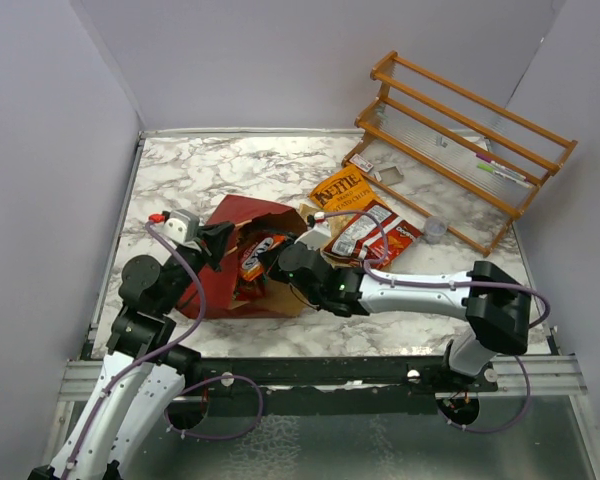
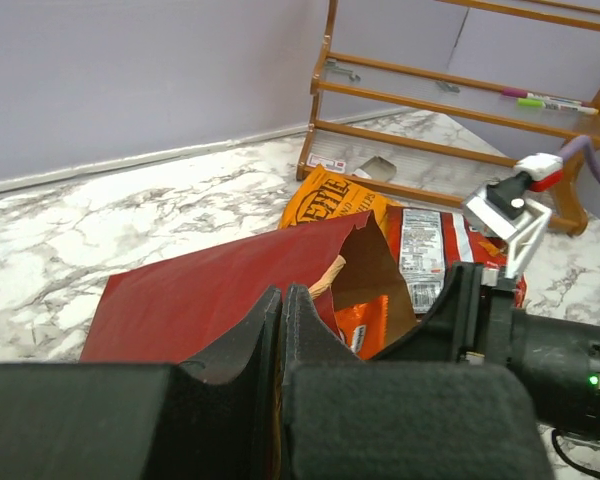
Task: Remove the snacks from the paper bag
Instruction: Take out the snack from the paper bag.
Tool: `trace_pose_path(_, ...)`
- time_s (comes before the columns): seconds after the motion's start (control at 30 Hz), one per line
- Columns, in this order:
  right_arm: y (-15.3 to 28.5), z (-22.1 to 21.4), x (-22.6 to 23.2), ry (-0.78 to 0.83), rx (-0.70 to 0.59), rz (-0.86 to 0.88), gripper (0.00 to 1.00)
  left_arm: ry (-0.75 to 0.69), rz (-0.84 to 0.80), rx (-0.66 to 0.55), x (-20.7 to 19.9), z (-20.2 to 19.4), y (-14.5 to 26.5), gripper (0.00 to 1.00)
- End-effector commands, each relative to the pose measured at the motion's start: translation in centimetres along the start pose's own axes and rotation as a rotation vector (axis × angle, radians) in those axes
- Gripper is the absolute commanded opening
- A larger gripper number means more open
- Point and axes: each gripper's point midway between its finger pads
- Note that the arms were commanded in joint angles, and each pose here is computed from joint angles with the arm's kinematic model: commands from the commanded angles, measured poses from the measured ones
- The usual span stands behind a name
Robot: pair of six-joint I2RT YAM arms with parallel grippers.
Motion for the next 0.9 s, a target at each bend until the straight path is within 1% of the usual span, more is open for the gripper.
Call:
trace_pose_path(0.0,0.8,2.1,-0.5,0.012,-0.094,0.010,0.01,-0.022,0.094,0.029,1.7,-0.3,0.2,0.00)
trace_pose_path(0.13,1.7,2.3,-0.5,0.103,-0.080,0.063,0.01,-0.021,0.125,0.041,2.3,-0.7,0.2,0.00)
trace_pose_path(0.27,3.5,3.0,1.9,0.238,-0.065,0.196,0.01,-0.021,0.141,0.054,2.6,-0.9,0.1,0.00)
trace_pose_path(0.37,4.9,4.1,3.8,0.341,-0.078,0.280,0.01,-0.020,0.147,0.059,2.8,-1.0,0.0,0.00)
trace_pose_path(0.5,6.0,5.9,4.3,0.408,-0.133,0.295,0.01,-0.019,0.150,0.060,2.8,-1.1,0.0,0.00)
trace_pose_path(0.7,8.6,8.8,6.8,0.516,-0.218,0.381,0.01,-0.022,0.163,0.059,3.1,-1.1,0.1,0.00)
trace_pose_path(0.87,11.2,12.3,7.5,0.563,-0.333,0.391,0.01,-0.021,0.191,0.061,3.5,-1.1,0.2,0.00)
Point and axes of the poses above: each gripper's point midway between its finger pads, its own y axis back along the fingers, its own x axis along the line the jaws close on, z = x × y, and after that the axes turned 6 degrees about -y, right-handed
